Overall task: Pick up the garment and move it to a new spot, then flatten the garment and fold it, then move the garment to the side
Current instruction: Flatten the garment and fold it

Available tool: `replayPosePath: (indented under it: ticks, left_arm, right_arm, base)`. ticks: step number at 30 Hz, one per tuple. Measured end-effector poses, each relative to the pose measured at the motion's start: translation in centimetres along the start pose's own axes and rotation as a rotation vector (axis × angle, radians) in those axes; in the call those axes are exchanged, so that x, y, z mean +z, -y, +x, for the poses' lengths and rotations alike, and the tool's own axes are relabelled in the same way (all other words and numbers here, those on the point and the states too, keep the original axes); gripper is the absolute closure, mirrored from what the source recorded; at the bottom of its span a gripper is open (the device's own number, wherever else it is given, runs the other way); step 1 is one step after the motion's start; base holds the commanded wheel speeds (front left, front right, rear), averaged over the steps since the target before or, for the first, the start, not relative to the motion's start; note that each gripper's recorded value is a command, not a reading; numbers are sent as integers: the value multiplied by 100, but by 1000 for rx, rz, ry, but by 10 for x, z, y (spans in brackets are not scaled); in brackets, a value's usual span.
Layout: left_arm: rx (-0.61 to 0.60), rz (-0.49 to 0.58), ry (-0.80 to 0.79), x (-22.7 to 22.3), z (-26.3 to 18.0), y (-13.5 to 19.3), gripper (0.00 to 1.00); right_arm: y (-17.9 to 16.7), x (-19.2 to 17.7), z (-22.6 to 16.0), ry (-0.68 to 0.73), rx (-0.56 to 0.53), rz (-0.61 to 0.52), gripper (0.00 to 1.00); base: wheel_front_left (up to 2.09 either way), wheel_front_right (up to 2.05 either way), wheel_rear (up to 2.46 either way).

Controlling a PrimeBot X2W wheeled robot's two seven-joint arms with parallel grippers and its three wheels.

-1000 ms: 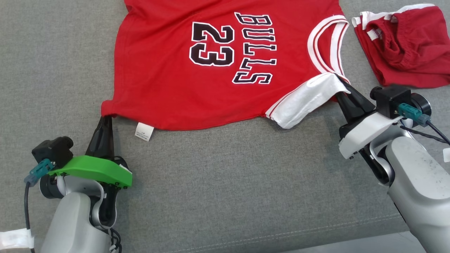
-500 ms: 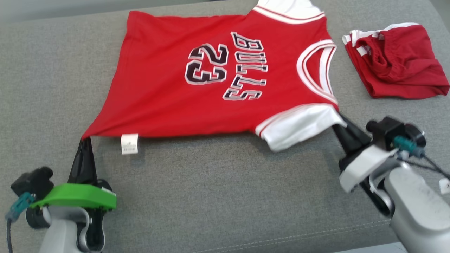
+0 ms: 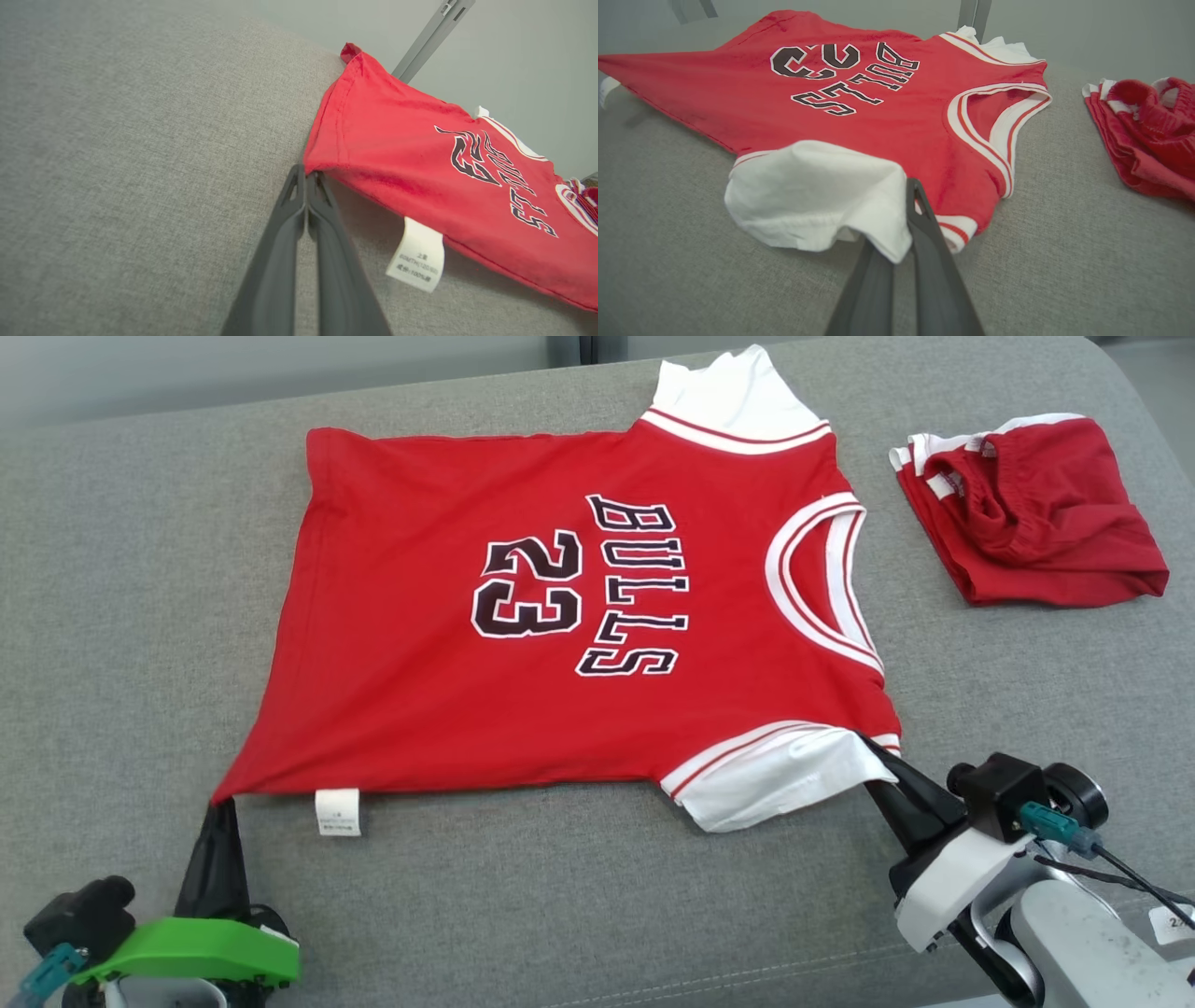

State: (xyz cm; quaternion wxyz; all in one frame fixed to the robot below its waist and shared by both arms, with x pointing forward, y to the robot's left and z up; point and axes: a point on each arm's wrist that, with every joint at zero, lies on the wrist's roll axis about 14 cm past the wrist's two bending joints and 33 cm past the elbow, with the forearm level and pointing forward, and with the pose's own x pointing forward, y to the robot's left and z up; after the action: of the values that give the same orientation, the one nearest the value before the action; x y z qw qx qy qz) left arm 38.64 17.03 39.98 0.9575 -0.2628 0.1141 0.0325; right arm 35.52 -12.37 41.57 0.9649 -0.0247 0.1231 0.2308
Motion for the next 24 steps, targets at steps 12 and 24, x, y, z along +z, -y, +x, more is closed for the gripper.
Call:
replayPosePath:
  ticks: [12, 24]
  left_arm:
    - [-42, -1, 47, 14, -9, 11, 100]
    - [-41, 33, -120, -38, -31, 7, 100]
  right_arm:
    - [-13, -10, -19, -23, 17, 31, 100]
    - [-14, -17, -22, -43, 8, 8, 63]
  base:
    - [0, 0, 0]
    - [0, 0, 0]
